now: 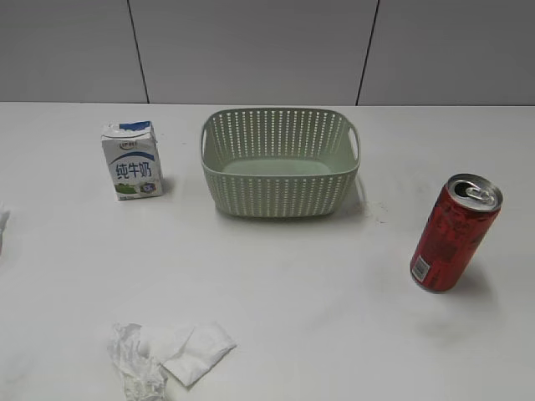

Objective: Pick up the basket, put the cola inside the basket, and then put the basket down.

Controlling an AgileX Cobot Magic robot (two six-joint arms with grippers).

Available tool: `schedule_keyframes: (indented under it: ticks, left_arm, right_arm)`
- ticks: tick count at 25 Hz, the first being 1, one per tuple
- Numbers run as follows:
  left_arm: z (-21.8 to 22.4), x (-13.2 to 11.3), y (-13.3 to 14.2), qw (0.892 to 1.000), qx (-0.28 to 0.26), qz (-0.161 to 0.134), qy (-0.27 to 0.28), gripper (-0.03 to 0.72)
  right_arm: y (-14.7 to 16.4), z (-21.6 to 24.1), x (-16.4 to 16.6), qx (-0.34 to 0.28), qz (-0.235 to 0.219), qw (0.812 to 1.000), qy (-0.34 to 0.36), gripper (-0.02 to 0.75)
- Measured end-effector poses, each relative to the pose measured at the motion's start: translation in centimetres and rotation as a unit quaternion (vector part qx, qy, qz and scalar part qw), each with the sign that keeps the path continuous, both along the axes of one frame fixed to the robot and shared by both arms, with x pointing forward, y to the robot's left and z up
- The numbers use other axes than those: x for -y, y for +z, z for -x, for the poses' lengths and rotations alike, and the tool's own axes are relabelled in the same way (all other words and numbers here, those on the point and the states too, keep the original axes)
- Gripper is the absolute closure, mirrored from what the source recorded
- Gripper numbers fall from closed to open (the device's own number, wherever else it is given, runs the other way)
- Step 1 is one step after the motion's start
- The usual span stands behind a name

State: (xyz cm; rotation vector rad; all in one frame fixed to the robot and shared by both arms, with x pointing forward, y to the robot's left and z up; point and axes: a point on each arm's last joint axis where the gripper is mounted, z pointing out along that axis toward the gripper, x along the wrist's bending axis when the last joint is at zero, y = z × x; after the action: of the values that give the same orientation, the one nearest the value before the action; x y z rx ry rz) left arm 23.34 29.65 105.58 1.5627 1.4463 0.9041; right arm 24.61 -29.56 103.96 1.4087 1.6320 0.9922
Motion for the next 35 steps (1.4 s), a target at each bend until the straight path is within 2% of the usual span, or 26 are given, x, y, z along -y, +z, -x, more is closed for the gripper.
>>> schedule_keyframes:
  ticks: [30,32,35]
  left_arm:
    - [0.00,0.00,0.00,1.000,0.000,0.000,0.000,0.279]
    - [0.00,0.01,0.00,1.000,0.000,0.000,0.000,0.251]
    - [0.00,0.08,0.02,1.000,0.001,0.004,-0.003,0.098]
  right_arm:
    - [0.00,0.00,0.00,0.000,0.000,1.000,0.000,0.156]
    - [0.00,0.00,0.00,0.000,0.000,1.000,0.000,0.156]
    - [0.00,0.00,0.00,0.000,0.000,1.000,0.000,0.155]
